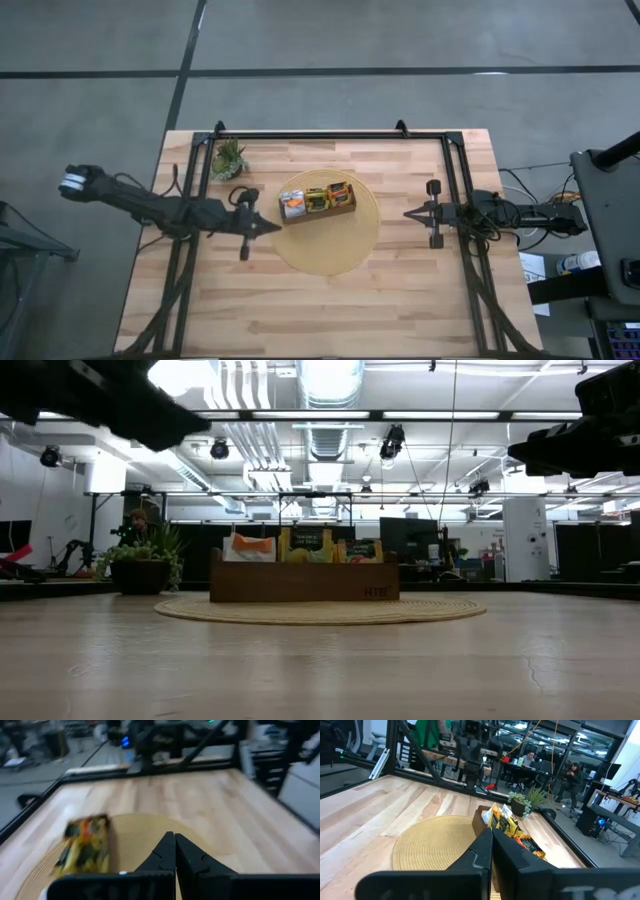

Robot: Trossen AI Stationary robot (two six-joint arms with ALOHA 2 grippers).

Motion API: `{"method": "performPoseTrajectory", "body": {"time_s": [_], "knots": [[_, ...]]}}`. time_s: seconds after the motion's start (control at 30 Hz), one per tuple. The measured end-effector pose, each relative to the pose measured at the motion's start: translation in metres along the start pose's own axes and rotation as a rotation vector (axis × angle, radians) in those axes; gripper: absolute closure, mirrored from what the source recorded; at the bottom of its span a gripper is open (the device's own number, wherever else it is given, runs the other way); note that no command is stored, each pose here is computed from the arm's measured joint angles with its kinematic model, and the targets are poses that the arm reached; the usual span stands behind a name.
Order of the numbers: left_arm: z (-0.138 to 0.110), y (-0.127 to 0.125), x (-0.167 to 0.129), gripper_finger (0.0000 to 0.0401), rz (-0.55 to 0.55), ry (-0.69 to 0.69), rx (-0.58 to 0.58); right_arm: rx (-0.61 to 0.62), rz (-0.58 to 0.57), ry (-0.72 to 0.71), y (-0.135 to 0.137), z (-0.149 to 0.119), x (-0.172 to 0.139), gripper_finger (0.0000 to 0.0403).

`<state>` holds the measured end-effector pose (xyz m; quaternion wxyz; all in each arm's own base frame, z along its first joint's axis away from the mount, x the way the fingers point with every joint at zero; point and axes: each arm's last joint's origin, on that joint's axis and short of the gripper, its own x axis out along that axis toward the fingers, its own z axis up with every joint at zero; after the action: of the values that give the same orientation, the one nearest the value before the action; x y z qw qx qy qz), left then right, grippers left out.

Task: Pick & Place Tea
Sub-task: Return to Home Position

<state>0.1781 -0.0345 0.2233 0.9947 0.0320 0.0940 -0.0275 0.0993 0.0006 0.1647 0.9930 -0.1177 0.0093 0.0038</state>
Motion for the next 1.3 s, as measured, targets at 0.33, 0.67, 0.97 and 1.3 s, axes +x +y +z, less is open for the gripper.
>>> {"method": "performPoseTrajectory", "body": {"time_s": [0.33, 0.67, 0.97, 1.3], "knots": [[-0.013, 0.031, -0.006, 0.0401, 0.103, 0.036, -0.108, 0.000, 0.000, 0.000, 0.000, 0.000, 0.000, 0.0394], [-0.021, 0.033, -0.022, 0.0401, 0.092, -0.025, -0.119, 0.000, 0.000, 0.000, 0.000, 0.000, 0.000, 0.0394], [-0.023, 0.032, -0.045, 0.0401, 0.097, -0.157, -0.117, 0.000, 0.000, 0.000, 0.000, 0.000, 0.000, 0.0394], [-0.021, 0.031, -0.068, 0.0401, 0.098, -0.230, -0.137, 0.000, -0.001, 0.001, 0.000, 0.000, 0.000, 0.0394]]}}
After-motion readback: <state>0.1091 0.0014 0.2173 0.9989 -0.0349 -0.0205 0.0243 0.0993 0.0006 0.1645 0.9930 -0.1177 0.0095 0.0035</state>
